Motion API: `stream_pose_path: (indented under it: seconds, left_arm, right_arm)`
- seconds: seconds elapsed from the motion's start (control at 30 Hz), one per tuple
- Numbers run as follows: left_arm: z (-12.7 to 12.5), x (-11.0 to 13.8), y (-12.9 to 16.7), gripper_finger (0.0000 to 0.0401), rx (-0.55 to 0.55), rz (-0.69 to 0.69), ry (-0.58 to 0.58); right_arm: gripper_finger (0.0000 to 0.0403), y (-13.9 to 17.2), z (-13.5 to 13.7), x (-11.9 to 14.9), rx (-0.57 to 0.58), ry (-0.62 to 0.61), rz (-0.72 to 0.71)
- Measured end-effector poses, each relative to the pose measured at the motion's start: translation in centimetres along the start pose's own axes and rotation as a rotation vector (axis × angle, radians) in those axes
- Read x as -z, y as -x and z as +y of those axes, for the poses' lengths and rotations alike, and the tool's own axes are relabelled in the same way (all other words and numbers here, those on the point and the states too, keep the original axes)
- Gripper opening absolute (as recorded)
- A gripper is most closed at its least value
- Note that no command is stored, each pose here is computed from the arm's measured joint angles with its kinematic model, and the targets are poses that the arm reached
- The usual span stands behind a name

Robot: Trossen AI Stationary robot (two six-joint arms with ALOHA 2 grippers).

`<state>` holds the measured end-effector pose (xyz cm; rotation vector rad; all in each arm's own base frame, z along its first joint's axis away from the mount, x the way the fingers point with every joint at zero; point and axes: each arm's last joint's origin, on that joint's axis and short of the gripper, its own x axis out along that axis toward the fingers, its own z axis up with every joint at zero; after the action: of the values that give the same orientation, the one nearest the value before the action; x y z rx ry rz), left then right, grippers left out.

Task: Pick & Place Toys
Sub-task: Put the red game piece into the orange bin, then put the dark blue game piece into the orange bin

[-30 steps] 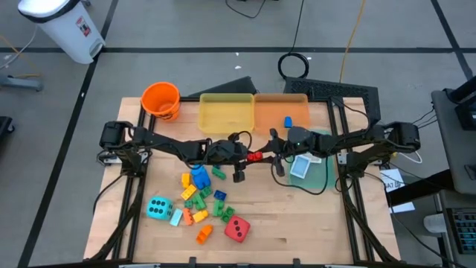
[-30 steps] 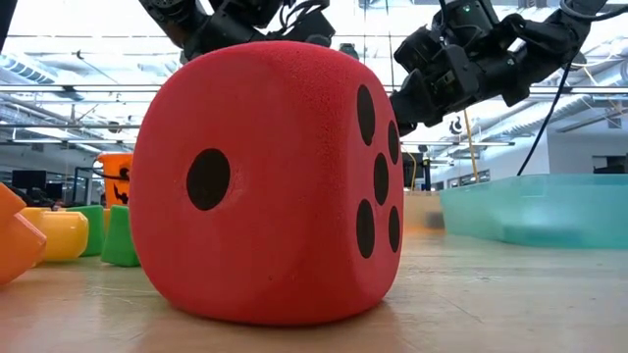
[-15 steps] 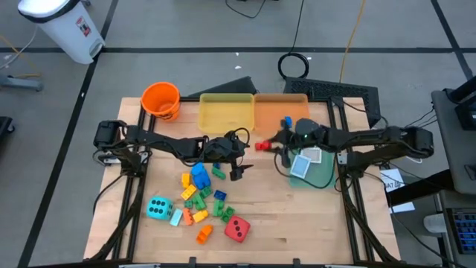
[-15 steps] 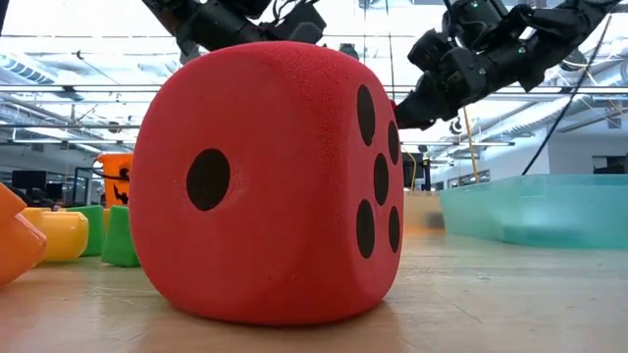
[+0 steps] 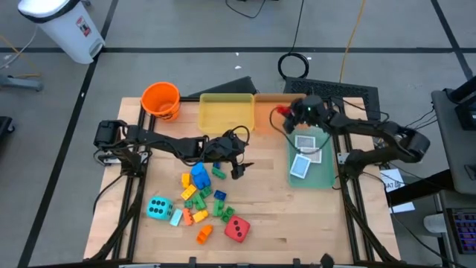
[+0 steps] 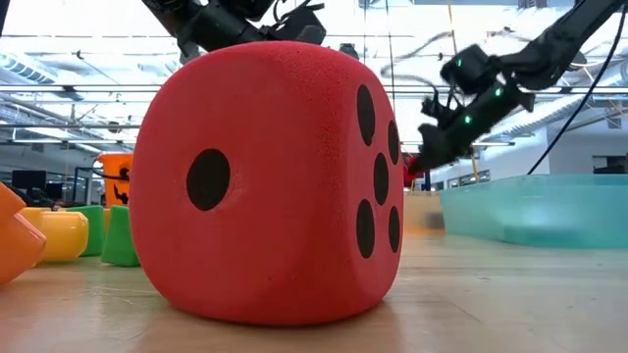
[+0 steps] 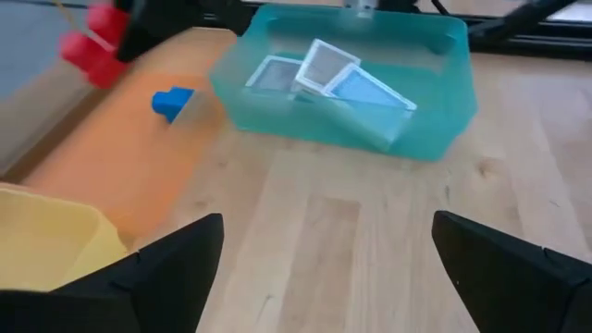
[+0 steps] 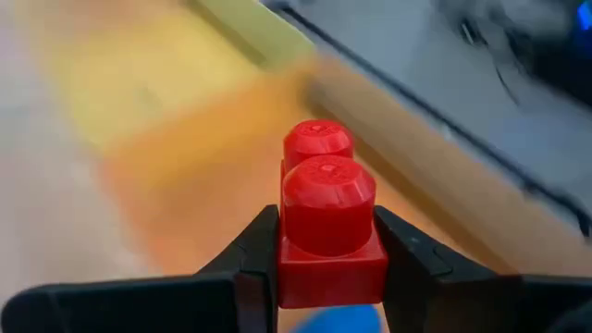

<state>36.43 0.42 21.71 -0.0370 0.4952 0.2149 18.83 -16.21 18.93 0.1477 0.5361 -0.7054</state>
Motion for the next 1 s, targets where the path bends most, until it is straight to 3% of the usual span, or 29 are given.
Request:
stream_pose_path:
  seconds: [0.2,0.43,0.53,0.67,0.87,1.0]
  left_arm:
    - [0.4,0.0,0.0,0.0395,-0.05,-0.003,0.04]
    - [0.7,-0.1,0.4,0.0395,-0.109,0.002,0.051]
    - [1.0,-0.3,1.3,0.0395,-0.159,0.025,0.092]
    - [1.2,1.1,2.1,0.0395,-0.254,0.173,0.181]
    - [1.0,4.3,2.2,0.0395,-0.373,0.399,0.37]
    - [0.9,5.7,1.6,0.0395,-0.439,0.454,0.505]
  right_arm:
    - [0.0141,-1.5,-2.0,1.3,0.067,-0.085,0.069]
    - [0.0216,-0.8,-2.2,0.6,0.064,-0.096,0.023]
    - [0.0254,0.3,-1.8,-0.2,-0.007,-0.097,-0.022]
    - [0.0286,2.5,-0.4,-1.4,-0.165,-0.079,-0.09]
    - [0.0286,5.6,2.4,-2.6,-0.295,-0.002,-0.189]
    - [0.0274,6.9,3.9,-3.0,-0.348,0.039,-0.244]
